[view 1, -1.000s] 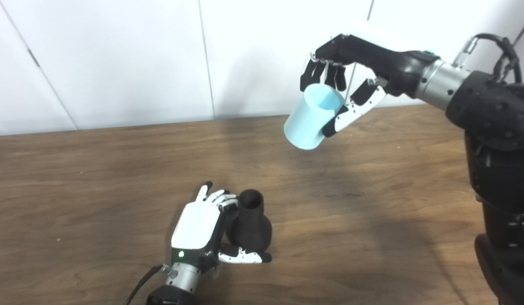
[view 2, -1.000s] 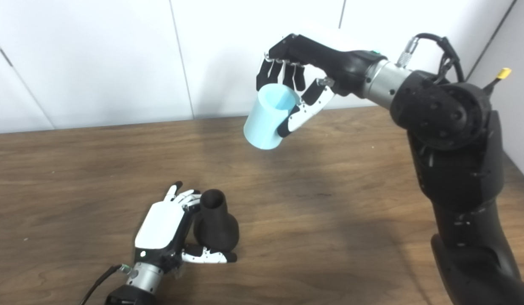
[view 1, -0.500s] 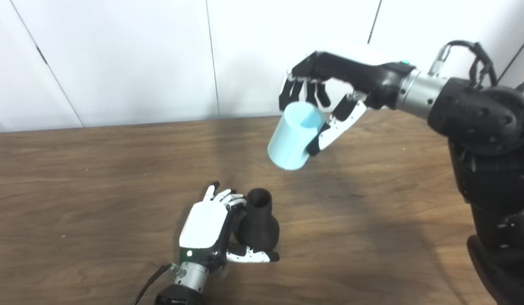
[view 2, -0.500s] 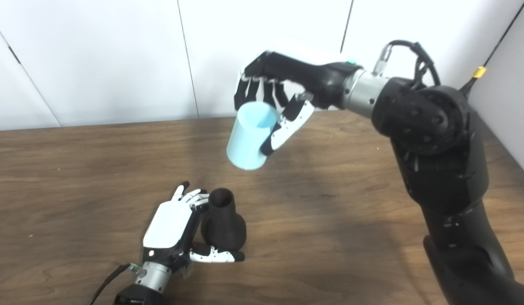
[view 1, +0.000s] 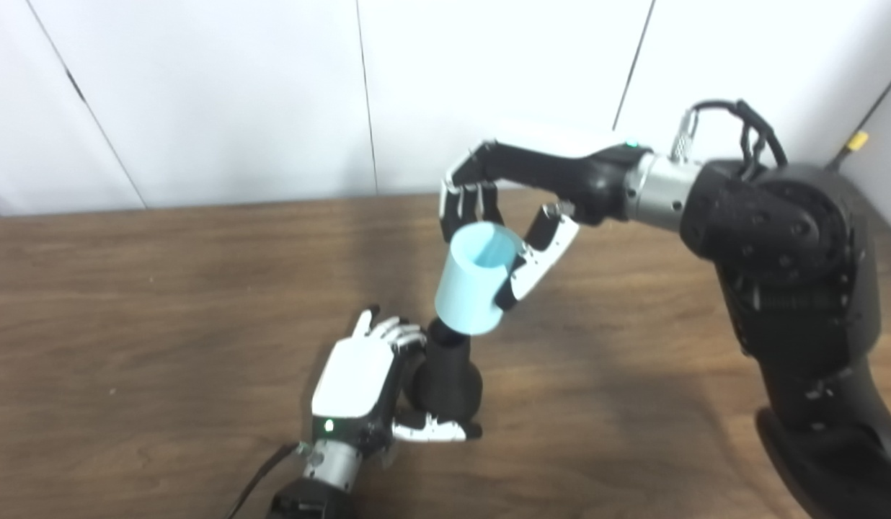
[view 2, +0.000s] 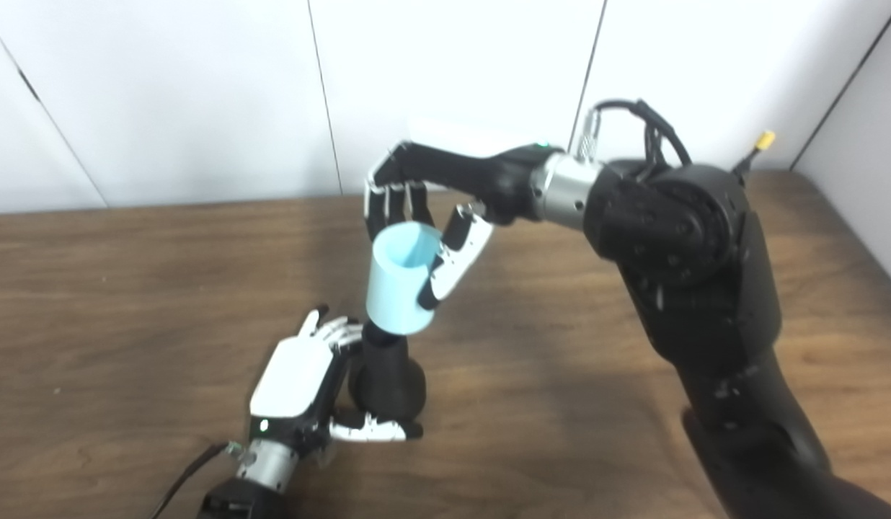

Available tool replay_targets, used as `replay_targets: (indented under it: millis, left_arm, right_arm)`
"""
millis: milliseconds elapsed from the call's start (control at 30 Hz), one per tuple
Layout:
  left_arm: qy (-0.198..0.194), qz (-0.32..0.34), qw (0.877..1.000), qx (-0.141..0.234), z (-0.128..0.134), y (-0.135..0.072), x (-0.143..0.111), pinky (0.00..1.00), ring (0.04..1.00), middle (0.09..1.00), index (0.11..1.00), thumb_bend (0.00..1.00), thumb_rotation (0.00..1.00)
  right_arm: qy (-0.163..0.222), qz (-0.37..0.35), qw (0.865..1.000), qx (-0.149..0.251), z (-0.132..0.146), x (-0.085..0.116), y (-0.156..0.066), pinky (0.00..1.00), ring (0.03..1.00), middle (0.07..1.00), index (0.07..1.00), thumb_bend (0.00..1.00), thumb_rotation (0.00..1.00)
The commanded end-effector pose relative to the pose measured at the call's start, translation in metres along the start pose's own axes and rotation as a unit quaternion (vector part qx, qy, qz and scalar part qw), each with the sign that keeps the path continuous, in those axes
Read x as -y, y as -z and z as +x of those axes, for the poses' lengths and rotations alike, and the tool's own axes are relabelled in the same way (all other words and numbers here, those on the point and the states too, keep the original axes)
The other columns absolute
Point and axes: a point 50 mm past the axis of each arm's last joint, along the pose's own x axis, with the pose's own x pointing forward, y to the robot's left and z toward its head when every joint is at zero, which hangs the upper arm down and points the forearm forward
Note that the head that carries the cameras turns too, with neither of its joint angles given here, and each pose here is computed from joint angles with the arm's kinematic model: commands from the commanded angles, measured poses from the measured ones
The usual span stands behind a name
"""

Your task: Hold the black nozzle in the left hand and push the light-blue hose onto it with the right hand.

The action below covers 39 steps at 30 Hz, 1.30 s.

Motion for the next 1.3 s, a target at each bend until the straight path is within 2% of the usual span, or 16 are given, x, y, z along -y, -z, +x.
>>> replay_targets:
  millis: [0,367,500,533,633,733,867,933,1067,1267]
  left_arm:
    - [0.044,0.001,0.999,0.004,-0.010,-0.006,0.015,1.00,0.854,0.758,0.483,0.52,0.05]
    - [0.043,0.001,0.999,0.003,-0.008,-0.007,0.016,1.00,0.853,0.758,0.483,0.52,0.05]
    - [0.041,0.001,0.999,0.005,-0.008,-0.008,0.016,1.00,0.851,0.756,0.483,0.52,0.05]
    - [0.040,0.001,0.999,0.004,-0.008,-0.008,0.016,1.00,0.852,0.756,0.483,0.52,0.05]
    - [0.042,0.000,0.999,0.003,-0.008,-0.009,0.015,1.00,0.855,0.760,0.483,0.52,0.05]
    - [0.043,-0.001,0.999,0.002,-0.008,-0.009,0.015,1.00,0.857,0.761,0.483,0.52,0.05]
    - [0.042,-0.001,0.999,0.003,-0.008,-0.011,0.015,1.00,0.854,0.758,0.482,0.52,0.05]
    - [0.042,-0.001,0.999,0.003,-0.008,-0.012,0.015,1.00,0.853,0.756,0.483,0.52,0.05]
    - [0.042,-0.002,0.999,0.002,-0.007,-0.012,0.016,1.00,0.854,0.756,0.483,0.52,0.05]
    - [0.041,0.000,0.999,0.001,-0.007,-0.013,0.017,1.00,0.853,0.755,0.482,0.52,0.05]
  right_arm:
    - [0.032,-0.021,0.999,0.007,-0.002,0.021,-0.011,0.33,0.390,0.471,0.523,0.52,0.00]
    - [0.035,-0.026,0.999,0.004,-0.001,0.023,-0.013,0.34,0.395,0.471,0.526,0.52,0.00]
    - [0.027,-0.034,0.999,0.003,-0.002,0.022,-0.014,0.52,0.427,0.465,0.506,0.52,0.00]
    - [0.026,-0.033,0.999,0.005,-0.002,0.022,-0.014,0.51,0.429,0.465,0.508,0.52,0.00]
    - [0.017,-0.030,0.999,0.014,-0.001,0.021,-0.012,0.36,0.394,0.464,0.523,0.52,0.00]
    - [0.013,-0.029,0.999,0.008,0.000,0.021,-0.012,0.30,0.374,0.454,0.529,0.52,0.00]
    - [0.014,-0.033,0.999,0.011,-0.001,0.018,-0.013,0.30,0.368,0.457,0.531,0.52,0.00]
    - [0.011,-0.036,0.999,0.012,0.000,0.015,-0.014,0.36,0.373,0.452,0.530,0.52,0.00]
    - [0.004,-0.028,0.999,0.016,0.002,0.012,-0.013,0.29,0.373,0.451,0.526,0.52,0.00]
    - [0.000,-0.018,1.000,0.019,0.003,0.009,-0.012,0.30,0.391,0.478,0.517,0.52,0.00]
